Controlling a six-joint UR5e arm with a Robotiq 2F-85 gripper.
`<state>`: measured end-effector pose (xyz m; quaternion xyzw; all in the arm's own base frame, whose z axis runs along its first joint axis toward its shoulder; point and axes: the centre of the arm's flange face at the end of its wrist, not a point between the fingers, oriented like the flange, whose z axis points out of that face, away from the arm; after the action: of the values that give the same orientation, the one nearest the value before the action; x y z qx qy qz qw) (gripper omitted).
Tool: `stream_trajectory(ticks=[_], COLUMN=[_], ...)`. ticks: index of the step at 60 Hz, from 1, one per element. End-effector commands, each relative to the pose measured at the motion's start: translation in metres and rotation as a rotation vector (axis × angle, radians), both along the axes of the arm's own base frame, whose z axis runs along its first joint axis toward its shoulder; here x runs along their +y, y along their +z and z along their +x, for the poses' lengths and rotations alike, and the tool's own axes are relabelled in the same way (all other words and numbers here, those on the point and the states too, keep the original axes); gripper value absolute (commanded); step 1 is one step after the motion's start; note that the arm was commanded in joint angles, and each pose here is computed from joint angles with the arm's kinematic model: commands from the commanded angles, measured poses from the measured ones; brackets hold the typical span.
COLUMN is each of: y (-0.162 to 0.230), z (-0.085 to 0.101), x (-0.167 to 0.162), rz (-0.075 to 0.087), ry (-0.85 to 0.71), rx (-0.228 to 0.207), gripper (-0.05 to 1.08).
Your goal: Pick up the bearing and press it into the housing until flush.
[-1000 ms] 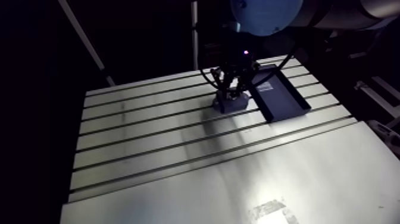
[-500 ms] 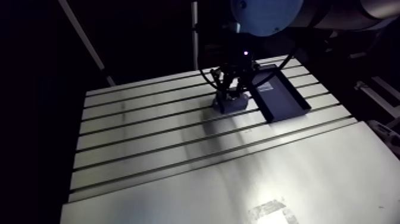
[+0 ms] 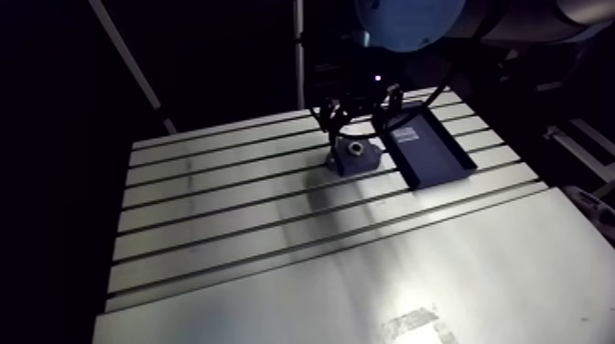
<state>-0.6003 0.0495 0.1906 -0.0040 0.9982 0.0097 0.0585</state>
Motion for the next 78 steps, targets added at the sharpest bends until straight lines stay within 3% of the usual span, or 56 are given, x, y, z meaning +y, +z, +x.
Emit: stream_trajectory(ticks=[1,9,18,20,21,22,24,25,26,27,28,29,32,38,49,78], y=[0.01,0.027,0.037,0.037,0.037,0.037,0.036,0.036,0.036,0.036,0.035,0.035,0.034,0.033,0.031,0.022], z=[-0.003,-0.006,-0.008,-0.008,-0.008,-0.008,-0.007,-0.007,-0.007,-0.007,-0.007,-0.007,-0.006,-0.005,-0.005,-0.001], x=[-0.002,-0.002,-0.003,-0.003,-0.003,-0.003,-0.003,-0.003,-0.002,-0.002,-0.001,-0.001,0.0,0.001,-0.001,0.0], rz=[0.004,-0.008,-0.003,-0.003,-0.002,-0.002,-0.002,-0.002,-0.001,-0.001,-0.001,-0.001,-0.003,-0.005,-0.008,-0.005], ry=[-0.005,-0.008,-0.015,-0.021,-0.023,-0.023,-0.026,-0.026,-0.03,-0.03,-0.032,-0.032,-0.036,-0.036,-0.032,-0.03], rx=[0.014,0.006,0.014,0.014,0.014,0.014,0.013,0.013,0.013,0.013,0.01,0.01,0.009,0.008,0.005,-0.001], gripper=[0.0,0.01,0.02,0.07,0.16,0.16,0.37,0.37,0.47,0.47,0.55,0.55,0.69,0.77,0.83,0.83])
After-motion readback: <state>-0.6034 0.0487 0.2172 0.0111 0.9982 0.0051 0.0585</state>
